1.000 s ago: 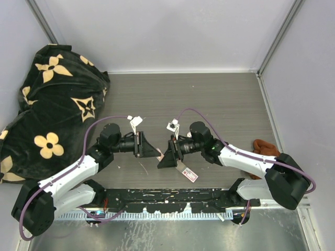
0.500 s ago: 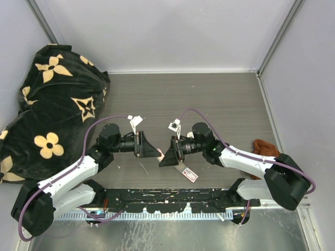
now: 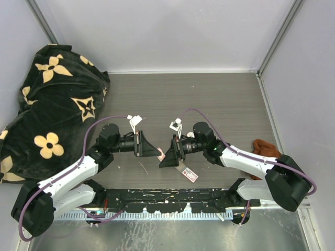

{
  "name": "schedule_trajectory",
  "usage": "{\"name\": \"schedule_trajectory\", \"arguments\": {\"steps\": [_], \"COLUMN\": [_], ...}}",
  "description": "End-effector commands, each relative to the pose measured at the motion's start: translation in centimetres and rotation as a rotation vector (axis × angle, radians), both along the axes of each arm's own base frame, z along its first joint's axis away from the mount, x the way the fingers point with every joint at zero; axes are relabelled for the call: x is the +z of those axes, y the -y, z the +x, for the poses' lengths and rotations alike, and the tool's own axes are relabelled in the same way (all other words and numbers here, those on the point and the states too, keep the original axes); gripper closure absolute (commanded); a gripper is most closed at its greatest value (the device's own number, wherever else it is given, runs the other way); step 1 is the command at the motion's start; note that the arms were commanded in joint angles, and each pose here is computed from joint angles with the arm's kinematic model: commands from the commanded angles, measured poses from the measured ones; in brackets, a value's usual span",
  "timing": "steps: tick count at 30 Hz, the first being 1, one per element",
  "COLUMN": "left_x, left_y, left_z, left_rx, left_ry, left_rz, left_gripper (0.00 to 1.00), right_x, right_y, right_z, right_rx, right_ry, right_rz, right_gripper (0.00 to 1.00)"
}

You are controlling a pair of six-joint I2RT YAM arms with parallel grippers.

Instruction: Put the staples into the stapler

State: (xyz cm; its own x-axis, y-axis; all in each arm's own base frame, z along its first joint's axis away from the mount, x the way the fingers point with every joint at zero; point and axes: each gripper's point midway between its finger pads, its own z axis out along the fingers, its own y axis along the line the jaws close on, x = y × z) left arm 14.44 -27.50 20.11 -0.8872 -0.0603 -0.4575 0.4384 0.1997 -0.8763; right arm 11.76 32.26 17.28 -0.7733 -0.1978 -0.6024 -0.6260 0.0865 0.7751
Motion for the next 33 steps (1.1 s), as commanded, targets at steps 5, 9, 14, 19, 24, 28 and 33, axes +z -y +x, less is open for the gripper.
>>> {"name": "schedule_trajectory", "arguments": {"steps": [5, 9, 14, 19, 24, 28, 33], "left_x": [3.0, 3.3, 3.5, 3.7, 3.8, 3.3, 2.1], "left_y": [0.3, 0.3, 0.2, 0.2, 0.2, 0.2, 0.1], "left_z": [-0.4, -0.6, -0.7, -0.8, -0.9, -0.7, -0.1], "left_rx": [-0.031, -0.046, -0.051, -0.054, -0.062, -0.046, -0.011], "left_ry": [0.084, 0.088, 0.093, 0.100, 0.106, 0.094, 0.086], "left_rz": [-0.103, -0.109, -0.116, -0.122, -0.127, -0.109, -0.057], "left_gripper": [1.00, 1.00, 1.00, 1.00, 0.98, 0.58, 0.71], "right_x": [3.6, 4.2, 4.7, 5.2, 5.3, 4.8, 3.8], "right_y": [1.4, 1.4, 1.2, 0.1, -0.3, -0.4, -0.7], "right_z": [0.4, 0.2, -0.1, -1.1, -1.2, -0.3, 0.2], "right_rx": [-0.010, -0.006, 0.009, 0.050, 0.044, -0.025, -0.054], "right_ry": [0.053, 0.044, 0.024, 0.022, -0.001, -0.023, -0.086], "right_rz": [0.138, 0.168, 0.201, 0.220, 0.236, 0.223, 0.176], "right_gripper": [0.09, 0.12, 0.19, 0.27, 0.97, 1.00, 0.99]}}
